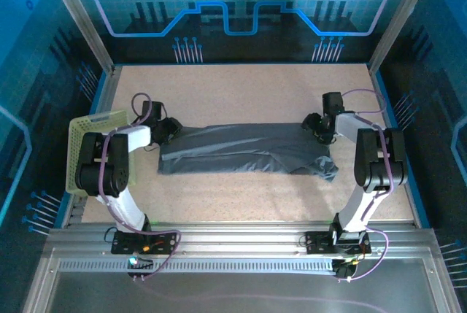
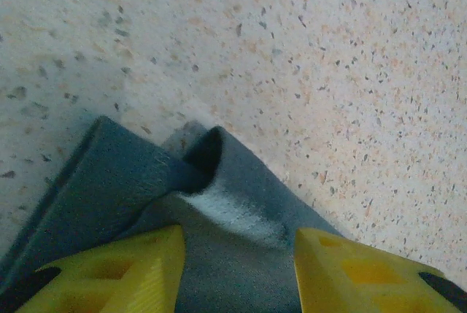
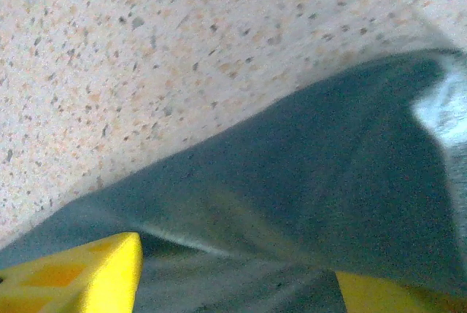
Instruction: Fold the inside-out t-shirt
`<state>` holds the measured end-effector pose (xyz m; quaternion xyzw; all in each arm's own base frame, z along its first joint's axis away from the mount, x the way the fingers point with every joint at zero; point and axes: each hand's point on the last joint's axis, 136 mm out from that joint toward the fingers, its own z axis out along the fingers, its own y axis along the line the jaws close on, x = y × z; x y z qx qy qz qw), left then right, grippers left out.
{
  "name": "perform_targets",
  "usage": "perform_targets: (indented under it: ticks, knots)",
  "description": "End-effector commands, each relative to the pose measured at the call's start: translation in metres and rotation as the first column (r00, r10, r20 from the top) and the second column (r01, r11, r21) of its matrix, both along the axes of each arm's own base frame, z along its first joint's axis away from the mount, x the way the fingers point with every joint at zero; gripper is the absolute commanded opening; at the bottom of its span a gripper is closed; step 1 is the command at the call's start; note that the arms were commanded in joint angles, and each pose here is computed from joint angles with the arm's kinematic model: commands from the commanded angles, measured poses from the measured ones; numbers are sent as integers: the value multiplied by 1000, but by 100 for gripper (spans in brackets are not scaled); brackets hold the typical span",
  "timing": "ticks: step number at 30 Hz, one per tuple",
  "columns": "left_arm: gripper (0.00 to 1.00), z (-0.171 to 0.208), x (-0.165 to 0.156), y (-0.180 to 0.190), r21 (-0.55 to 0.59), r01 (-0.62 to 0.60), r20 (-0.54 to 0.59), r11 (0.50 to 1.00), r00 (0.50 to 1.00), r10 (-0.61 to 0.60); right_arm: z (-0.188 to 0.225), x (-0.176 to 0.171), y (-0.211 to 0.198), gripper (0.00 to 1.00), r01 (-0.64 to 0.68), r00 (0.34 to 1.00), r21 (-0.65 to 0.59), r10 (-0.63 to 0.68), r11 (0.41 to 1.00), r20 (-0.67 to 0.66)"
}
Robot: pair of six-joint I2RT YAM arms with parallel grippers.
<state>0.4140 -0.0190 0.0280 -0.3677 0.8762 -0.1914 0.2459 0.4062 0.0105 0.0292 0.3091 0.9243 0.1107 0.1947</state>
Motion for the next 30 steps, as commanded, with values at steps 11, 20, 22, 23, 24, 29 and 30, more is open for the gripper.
perform_targets:
  ticks: [11,20,22,23,24,29,30]
  knots:
    - [51,90,7,-34,91,88,128,992,987,-99,58,2,32,72,-154,982,-92,163,984,93]
    - [52,24,-24,-81,-62,143,8,988,990,-143,31,-44,73,72,-212,977,17,212,977,16]
    - [52,9,-35,-76,-50,130,-30,990,991,-131,22,-54,66,73,-193,981,12,193,981,-15]
    - [52,0,-41,-72,-46,120,-53,992,991,-122,17,-59,59,73,-174,984,5,174,985,-33]
    - [53,-5,-45,-68,-47,110,-66,993,991,-113,12,-63,52,73,-152,987,0,152,988,-48]
    - [56,-23,-64,-31,-40,16,-115,999,993,-20,-9,-83,4,73,-15,993,-10,14,1000,-119]
    - [57,-23,-66,-24,-40,-4,-115,999,993,-1,-11,-85,-1,73,2,992,-12,-3,1000,-127]
